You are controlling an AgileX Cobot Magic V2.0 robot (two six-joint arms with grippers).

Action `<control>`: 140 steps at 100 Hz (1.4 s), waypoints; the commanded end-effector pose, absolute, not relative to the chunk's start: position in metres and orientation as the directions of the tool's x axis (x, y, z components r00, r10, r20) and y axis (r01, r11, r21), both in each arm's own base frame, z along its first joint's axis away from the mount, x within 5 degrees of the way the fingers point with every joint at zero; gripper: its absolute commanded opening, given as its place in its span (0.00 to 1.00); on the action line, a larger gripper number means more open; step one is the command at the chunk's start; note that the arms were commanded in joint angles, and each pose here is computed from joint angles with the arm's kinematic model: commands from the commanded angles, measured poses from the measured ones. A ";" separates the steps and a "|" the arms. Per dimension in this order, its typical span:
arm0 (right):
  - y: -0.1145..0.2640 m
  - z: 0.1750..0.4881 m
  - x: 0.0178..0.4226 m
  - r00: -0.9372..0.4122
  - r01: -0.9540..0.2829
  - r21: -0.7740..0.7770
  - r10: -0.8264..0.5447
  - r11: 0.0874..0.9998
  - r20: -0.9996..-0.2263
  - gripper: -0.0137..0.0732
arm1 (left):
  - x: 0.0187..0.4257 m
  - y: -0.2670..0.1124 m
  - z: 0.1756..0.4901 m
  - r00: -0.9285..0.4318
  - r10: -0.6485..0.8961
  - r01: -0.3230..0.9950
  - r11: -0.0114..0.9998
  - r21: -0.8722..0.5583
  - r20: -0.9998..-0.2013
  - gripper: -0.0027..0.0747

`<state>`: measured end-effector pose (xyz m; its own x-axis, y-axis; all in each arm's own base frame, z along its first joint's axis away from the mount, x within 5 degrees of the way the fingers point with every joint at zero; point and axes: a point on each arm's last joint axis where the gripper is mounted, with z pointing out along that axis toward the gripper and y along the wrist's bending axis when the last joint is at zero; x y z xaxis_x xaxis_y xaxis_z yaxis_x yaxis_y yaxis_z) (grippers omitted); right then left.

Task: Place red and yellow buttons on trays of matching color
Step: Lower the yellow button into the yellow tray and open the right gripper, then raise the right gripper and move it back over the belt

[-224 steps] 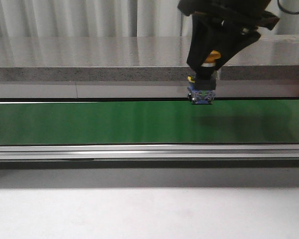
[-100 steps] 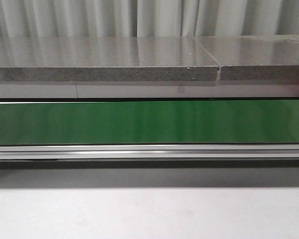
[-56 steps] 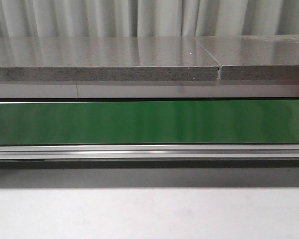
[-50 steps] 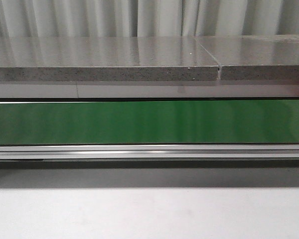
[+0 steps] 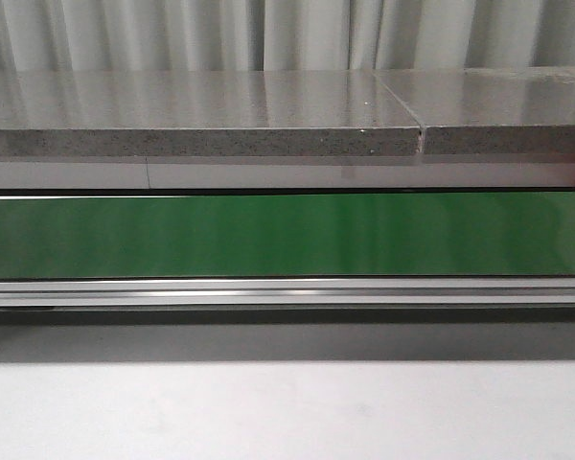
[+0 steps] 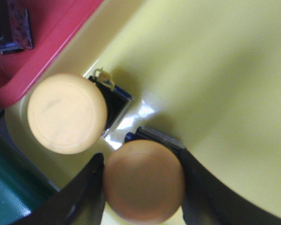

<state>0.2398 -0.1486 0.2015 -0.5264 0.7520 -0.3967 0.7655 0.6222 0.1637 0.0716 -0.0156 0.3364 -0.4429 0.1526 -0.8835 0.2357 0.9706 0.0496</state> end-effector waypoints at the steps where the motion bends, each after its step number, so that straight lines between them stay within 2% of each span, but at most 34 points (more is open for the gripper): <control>1: -0.153 0.217 0.244 -0.483 0.758 0.196 0.738 0.622 -0.471 0.41 | 0.074 -0.017 0.350 -0.363 0.122 0.238 0.971 0.035 -0.924 0.01; 18: -0.154 0.218 0.244 -0.479 0.758 0.200 0.737 0.621 -0.476 0.67 | 0.074 -0.017 0.350 -0.363 0.122 0.238 0.971 0.035 -0.924 0.01; 27: -0.153 0.218 0.245 -0.473 0.760 0.207 0.743 0.616 -0.474 0.73 | 0.074 -0.017 0.350 -0.363 0.122 0.238 0.971 0.035 -0.924 0.01; 58: -0.151 0.224 0.242 -0.469 0.758 0.211 0.741 0.617 -0.480 0.72 | 0.074 -0.017 0.350 -0.363 0.122 0.238 0.971 0.035 -0.924 0.01; 97: -0.132 0.272 0.219 -0.440 0.715 0.238 0.688 0.657 -0.578 0.72 | 0.074 -0.017 0.350 -0.363 0.122 0.238 0.971 0.035 -0.924 0.01; 115: -0.097 0.290 0.223 -0.546 0.560 0.196 0.537 0.805 -0.643 0.72 | 0.074 -0.017 0.350 -0.363 0.122 0.238 0.971 0.035 -0.924 0.01; 126: -0.070 0.292 0.230 -0.619 0.443 0.173 0.440 0.879 -0.650 0.71 | 0.074 -0.017 0.350 -0.363 0.122 0.238 0.971 0.035 -0.924 0.01; 133: -0.054 0.292 0.234 -0.663 0.366 0.152 0.372 0.918 -0.650 0.63 | 0.074 -0.017 0.350 -0.363 0.122 0.238 0.971 0.035 -0.924 0.01; 140: -0.038 0.292 0.237 -0.694 0.298 0.136 0.313 0.945 -0.648 0.50 | 0.074 -0.017 0.350 -0.363 0.122 0.238 0.971 0.035 -0.924 0.01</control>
<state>0.2339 -0.0526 0.2754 -0.7062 0.4048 -0.5809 0.3914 0.9069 0.1561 0.0716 -0.0156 0.3364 -0.4429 0.1526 -0.8835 0.2357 0.9706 0.0496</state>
